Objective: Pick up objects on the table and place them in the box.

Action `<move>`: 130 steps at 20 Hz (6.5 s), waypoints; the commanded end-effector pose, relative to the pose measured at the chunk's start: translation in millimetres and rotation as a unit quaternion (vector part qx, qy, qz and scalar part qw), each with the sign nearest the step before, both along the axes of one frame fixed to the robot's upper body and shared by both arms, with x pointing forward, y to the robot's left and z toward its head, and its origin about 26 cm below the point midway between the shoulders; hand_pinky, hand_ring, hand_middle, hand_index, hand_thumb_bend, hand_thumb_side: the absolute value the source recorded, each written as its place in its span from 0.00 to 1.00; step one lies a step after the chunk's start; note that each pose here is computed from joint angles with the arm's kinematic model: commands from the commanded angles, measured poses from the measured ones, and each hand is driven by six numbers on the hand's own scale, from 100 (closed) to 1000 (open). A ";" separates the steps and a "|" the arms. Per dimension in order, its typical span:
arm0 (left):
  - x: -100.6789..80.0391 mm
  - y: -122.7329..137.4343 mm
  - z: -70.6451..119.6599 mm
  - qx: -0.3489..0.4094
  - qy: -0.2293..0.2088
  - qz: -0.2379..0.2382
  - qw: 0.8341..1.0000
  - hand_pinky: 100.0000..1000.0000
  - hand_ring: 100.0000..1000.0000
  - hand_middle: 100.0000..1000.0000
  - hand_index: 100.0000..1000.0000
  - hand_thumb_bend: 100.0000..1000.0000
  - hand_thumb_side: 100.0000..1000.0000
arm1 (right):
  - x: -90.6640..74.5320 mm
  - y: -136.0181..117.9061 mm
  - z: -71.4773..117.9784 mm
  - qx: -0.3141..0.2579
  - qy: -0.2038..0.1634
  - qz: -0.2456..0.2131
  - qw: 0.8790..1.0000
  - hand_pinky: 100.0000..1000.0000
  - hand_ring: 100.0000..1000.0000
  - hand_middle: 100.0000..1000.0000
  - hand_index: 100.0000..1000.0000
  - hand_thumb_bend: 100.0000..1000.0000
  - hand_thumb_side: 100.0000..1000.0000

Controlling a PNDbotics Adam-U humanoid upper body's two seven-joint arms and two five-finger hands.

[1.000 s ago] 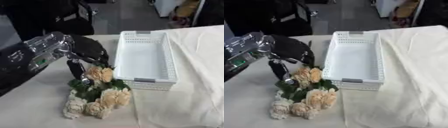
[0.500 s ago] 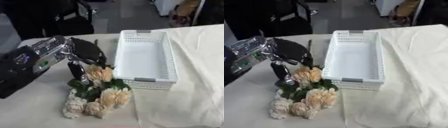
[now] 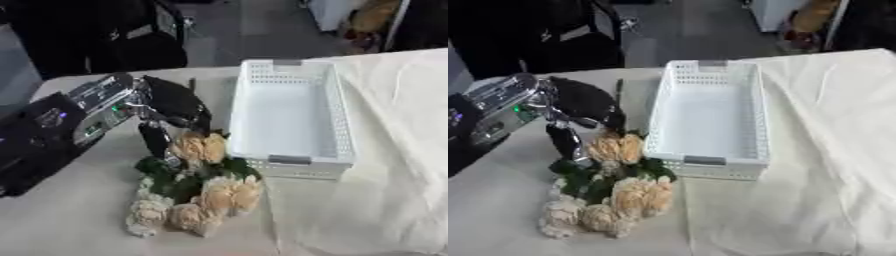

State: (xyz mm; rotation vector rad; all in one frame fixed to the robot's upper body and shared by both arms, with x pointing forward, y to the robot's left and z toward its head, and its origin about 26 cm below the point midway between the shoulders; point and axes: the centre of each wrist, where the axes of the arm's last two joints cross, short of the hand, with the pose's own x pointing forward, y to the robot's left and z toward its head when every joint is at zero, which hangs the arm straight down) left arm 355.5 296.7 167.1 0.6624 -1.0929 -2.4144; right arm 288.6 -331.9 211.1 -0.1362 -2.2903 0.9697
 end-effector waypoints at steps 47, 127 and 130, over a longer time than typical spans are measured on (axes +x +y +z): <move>-11.1 88.3 -48.8 -0.426 -0.028 0.378 0.822 0.00 0.00 0.19 0.15 0.00 0.41 | -2.7 -2.8 9.0 0.004 -0.020 -0.014 1.000 0.68 0.77 0.84 0.96 0.00 0.51; 131.0 -99.5 46.1 -0.362 -0.115 0.202 0.903 0.71 0.81 0.90 0.90 0.07 0.53 | 6.0 19.6 12.7 0.003 -0.007 0.064 0.998 0.68 0.74 0.78 0.90 0.00 0.51; 127.6 -104.0 31.2 -0.285 -0.112 0.185 0.934 0.78 0.85 0.94 0.93 0.17 0.70 | 5.9 18.8 13.6 0.004 -0.008 0.062 0.998 0.68 0.74 0.78 0.90 0.00 0.51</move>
